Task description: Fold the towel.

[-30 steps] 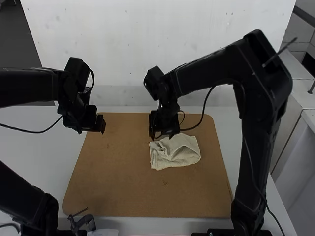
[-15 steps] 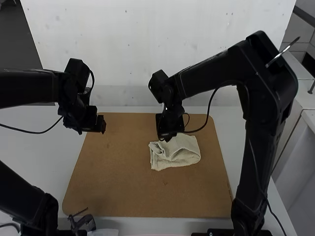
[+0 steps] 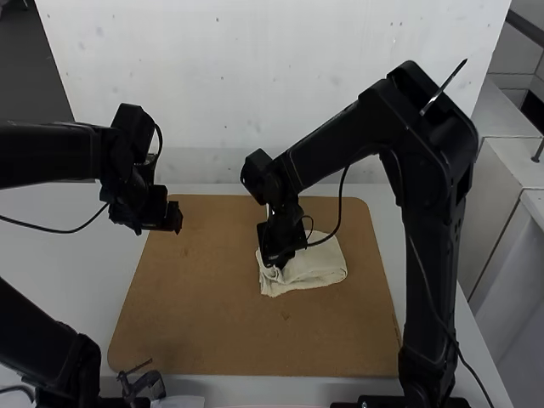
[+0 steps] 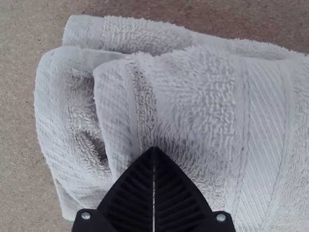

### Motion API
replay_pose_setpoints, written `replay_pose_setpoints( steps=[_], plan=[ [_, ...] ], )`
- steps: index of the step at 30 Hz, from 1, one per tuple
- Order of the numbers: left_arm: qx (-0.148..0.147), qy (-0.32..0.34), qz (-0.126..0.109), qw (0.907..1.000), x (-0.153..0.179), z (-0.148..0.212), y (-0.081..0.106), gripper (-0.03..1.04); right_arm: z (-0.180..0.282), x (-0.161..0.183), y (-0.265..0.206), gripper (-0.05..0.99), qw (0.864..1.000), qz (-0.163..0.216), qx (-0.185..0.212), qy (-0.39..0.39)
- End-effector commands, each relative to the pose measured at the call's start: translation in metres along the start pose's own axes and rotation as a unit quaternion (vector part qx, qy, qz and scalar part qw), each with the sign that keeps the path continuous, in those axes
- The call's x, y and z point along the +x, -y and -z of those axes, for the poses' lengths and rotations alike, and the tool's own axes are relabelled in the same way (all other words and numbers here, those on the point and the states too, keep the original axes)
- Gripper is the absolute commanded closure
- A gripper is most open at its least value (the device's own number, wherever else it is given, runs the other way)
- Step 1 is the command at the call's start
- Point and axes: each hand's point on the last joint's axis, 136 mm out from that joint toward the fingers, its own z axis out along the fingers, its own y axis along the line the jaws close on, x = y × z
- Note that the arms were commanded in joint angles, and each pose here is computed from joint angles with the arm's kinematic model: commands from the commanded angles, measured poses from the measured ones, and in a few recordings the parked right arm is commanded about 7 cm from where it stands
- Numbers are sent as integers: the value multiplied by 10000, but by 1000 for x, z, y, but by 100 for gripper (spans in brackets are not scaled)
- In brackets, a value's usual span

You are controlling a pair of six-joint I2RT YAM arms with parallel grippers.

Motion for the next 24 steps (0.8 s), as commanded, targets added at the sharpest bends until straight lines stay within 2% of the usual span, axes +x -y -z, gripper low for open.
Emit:
replay_pose_setpoints(
  steps=[1, 10, 19, 20, 24],
  plan=[
    [-21, 13, 36, 10000, 1, -1, -5, 2, 5, -5, -23, 92, 9997, 175, -78, 127],
    [-37, 73, 22, 10000, 0, -3, -11, 2, 7, -14, -53, 92, 9988, 337, -229, 271],
    [50, 95, 89, 9999, -1, -2, -13, 2, 6, -20, -46, 91, 9991, 255, -152, 300],
    [59, 110, 75, 9999, -1, -1, -12, 2, 10, -22, -44, 88, 9991, 233, -131, 345],
    [74, 201, 59, 9998, -4, 3, -12, 2, 31, -32, -30, 55, 9987, 58, -161, 473]
  ],
)
